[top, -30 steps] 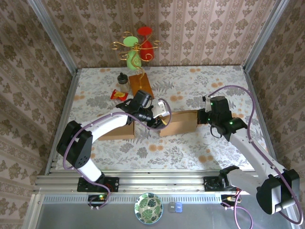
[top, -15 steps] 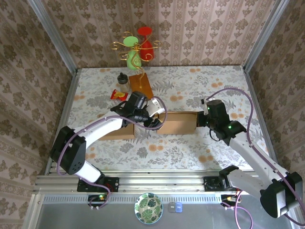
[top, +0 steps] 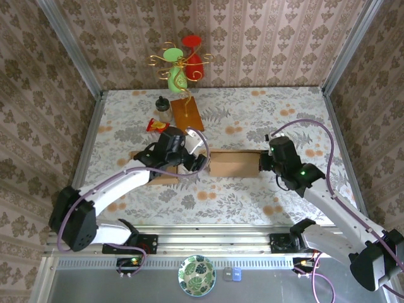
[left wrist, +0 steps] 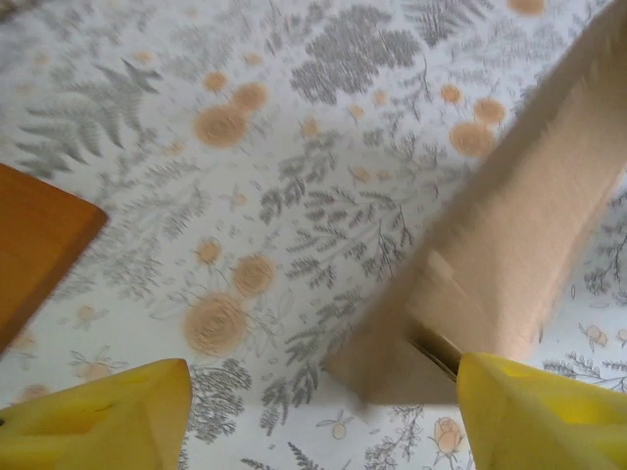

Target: Fold the paper box

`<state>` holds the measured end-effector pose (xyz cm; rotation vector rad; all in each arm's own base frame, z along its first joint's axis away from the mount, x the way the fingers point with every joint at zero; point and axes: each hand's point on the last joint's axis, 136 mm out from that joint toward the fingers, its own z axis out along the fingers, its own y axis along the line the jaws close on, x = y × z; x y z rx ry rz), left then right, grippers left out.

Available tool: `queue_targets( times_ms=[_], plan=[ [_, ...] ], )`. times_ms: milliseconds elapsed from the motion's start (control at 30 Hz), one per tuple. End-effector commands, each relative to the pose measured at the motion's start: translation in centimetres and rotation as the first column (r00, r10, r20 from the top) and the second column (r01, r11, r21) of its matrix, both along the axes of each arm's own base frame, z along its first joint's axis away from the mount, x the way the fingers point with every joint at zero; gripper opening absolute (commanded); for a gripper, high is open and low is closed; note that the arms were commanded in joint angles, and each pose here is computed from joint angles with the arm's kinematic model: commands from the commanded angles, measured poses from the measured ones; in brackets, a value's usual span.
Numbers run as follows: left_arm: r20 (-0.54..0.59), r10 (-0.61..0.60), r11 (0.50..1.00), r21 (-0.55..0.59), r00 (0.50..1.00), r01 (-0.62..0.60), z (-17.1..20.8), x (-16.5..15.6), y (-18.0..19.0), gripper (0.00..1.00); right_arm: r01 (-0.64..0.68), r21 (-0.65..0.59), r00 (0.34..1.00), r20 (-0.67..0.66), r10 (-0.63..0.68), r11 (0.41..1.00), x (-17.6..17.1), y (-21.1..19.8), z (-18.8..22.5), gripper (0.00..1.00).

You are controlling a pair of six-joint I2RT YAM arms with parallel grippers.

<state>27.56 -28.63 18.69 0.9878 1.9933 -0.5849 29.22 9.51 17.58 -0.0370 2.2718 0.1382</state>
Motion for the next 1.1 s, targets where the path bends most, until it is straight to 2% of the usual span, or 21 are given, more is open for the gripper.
queue_targets(
  times_ms=[0, 133, 300, 400, 533, 767, 1067],
  plan=[
    [-0.065, 0.081, 0.995, -0.045, 0.995, -0.084, 1.8, -0.1, 1.3, 0.66, 0.039, -0.016, 0.999, -0.009, -0.040, 0.999, 0.0, -0.4, 0.3, 0.00],
    [-0.180, 0.068, 0.997, -0.015, 0.981, -0.072, 2.2, -0.9, 1.7, 0.57, 0.037, -0.017, 0.999, -0.012, -0.037, 0.999, 0.2, -0.1, 0.4, 0.00],
    [-0.304, -0.056, 0.998, 0.006, 0.951, 0.061, 2.6, -2.9, 0.2, 0.55, 0.036, -0.022, 0.999, -0.025, -0.036, 0.999, 0.3, 0.0, 0.3, 0.00],
    [-0.334, -0.074, 0.996, 0.029, 0.940, 0.089, 2.5, -3.4, -0.4, 0.55, 0.037, -0.021, 0.999, -0.027, -0.038, 0.999, 0.4, 0.1, 0.3, 0.00],
    [-0.355, -0.059, 0.991, 0.091, 0.933, 0.097, 1.5, -3.3, -0.4, 0.55, 0.034, -0.022, 0.999, -0.029, -0.034, 0.999, 0.4, 0.1, 0.4, 0.00],
    [-0.366, -0.057, 0.987, 0.121, 0.929, 0.108, 0.7, -3.1, -1.2, 0.53, 0.034, -0.027, 0.999, -0.030, -0.035, 0.999, 0.4, 0.1, 0.3, 0.00],
    [-0.364, -0.038, 0.985, 0.142, 0.931, 0.096, 0.1, -2.5, -1.5, 0.34, 0.031, -0.031, 0.999, -0.039, -0.033, 0.999, 0.4, 0.2, 0.0, 0.00]
  ],
)
